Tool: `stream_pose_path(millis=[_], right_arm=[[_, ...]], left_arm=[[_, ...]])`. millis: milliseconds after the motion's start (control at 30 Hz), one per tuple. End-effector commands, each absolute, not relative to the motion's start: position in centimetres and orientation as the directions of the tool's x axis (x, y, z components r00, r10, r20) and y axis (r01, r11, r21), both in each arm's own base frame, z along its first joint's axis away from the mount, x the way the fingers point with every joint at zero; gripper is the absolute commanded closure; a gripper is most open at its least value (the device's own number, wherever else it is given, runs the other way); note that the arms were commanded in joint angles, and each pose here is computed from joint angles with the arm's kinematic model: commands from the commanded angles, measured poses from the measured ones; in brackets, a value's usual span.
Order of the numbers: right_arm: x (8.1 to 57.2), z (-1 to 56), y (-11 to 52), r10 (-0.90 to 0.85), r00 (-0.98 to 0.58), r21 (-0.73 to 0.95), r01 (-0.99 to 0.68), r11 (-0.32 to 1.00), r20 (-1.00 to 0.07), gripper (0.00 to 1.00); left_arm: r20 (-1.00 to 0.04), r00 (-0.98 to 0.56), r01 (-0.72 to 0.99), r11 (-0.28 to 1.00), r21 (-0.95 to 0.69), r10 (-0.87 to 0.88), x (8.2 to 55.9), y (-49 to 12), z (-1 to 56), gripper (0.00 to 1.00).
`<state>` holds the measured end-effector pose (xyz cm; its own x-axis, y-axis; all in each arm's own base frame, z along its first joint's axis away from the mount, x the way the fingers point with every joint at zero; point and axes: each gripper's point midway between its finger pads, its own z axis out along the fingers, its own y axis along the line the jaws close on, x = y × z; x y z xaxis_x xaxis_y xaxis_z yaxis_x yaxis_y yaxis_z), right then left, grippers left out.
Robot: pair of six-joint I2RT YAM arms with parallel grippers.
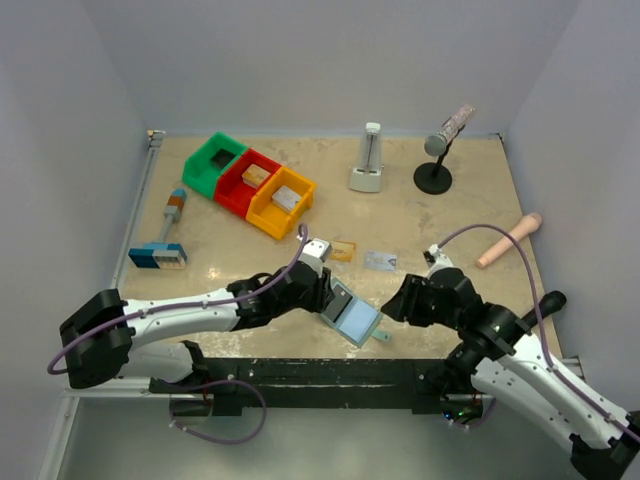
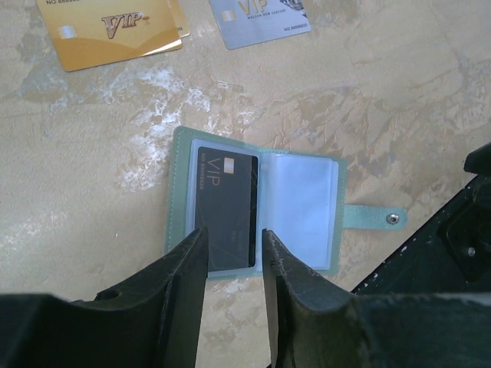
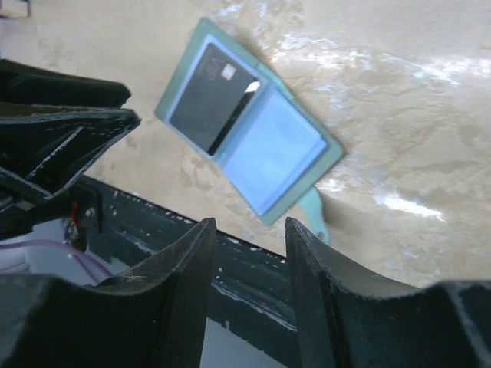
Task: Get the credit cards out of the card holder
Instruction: Remove the credit card from the card holder.
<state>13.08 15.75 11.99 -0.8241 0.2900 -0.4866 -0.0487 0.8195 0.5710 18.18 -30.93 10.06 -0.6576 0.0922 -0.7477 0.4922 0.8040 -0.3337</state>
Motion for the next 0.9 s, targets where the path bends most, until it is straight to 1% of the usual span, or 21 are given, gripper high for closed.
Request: stream_pose_path(millis=[0, 133, 167, 200, 233, 300, 400, 533, 567, 700, 867], right_arm=[[13.9, 14.2, 20.4, 0.213, -0.852, 0.663, -0.192, 0.724, -0.479, 0.57], [14.4, 12.4, 23.0, 0.181, -0.893, 0.694, -0.179, 0.698, -0.412, 0.64], [14.6, 12.1, 23.6, 0.181, -0.899, 0.703, -0.173, 0.690, -0.398, 0.65], [14.7, 11.7, 23.9, 0.179, -0.906, 0.708, -0.164, 0.687, -0.384, 0.65], [14.7, 11.2, 24.1, 0.176, -0.913, 0.710, -0.155, 0.687, -0.369, 0.65], [14.7, 10.7, 24.3, 0.171, -0.917, 0.712, -0.151, 0.686, -0.359, 0.64], [14.5, 10.1, 24.2, 0.170, -0.920, 0.708, -0.144, 0.691, -0.353, 0.64], [14.4, 9.7, 24.1, 0.165, -0.922, 0.706, -0.145, 0.693, -0.350, 0.63], [14.3, 9.6, 24.1, 0.162, -0.923, 0.708, -0.146, 0.691, -0.348, 0.63], [14.0, 9.4, 24.2, 0.161, -0.927, 0.719, -0.144, 0.680, -0.338, 0.63], [13.5, 9.1, 24.3, 0.154, -0.932, 0.734, -0.148, 0.663, -0.327, 0.63]], left_arm=[[-0.763, -0.645, 0.500, 0.774, -0.388, 0.034, 19.0, -31.9, 11.7, 0.62], [-0.744, -0.668, 0.475, 0.777, -0.412, 0.014, 20.1, -32.2, 11.4, 0.63], [-0.732, -0.681, 0.460, 0.783, -0.419, 0.008, 20.5, -32.0, 11.0, 0.61], [-0.720, -0.694, 0.448, 0.783, -0.431, 0.001, 20.8, -31.8, 10.7, 0.55], [-0.707, -0.708, 0.436, 0.784, -0.442, -0.005, 21.0, -31.6, 10.3, 0.46], [-0.689, -0.725, 0.410, 0.785, -0.465, -0.029, 21.7, -31.1, 10.0, 0.34], [-0.680, -0.732, 0.394, 0.784, -0.480, -0.048, 22.4, -30.9, 10.0, 0.25], [-0.654, -0.756, 0.389, 0.778, -0.494, -0.037, 22.9, -31.3, 9.2, 0.24], [-0.633, -0.774, 0.394, 0.764, -0.511, -0.024, 22.5, -31.8, 8.9, 0.24], [-0.597, -0.803, 0.403, 0.733, -0.548, -0.005, 21.8, -32.6, 7.9, 0.27], [-0.561, -0.828, 0.381, 0.742, -0.552, 0.008, 21.3, -32.4, 6.2, 0.33]])
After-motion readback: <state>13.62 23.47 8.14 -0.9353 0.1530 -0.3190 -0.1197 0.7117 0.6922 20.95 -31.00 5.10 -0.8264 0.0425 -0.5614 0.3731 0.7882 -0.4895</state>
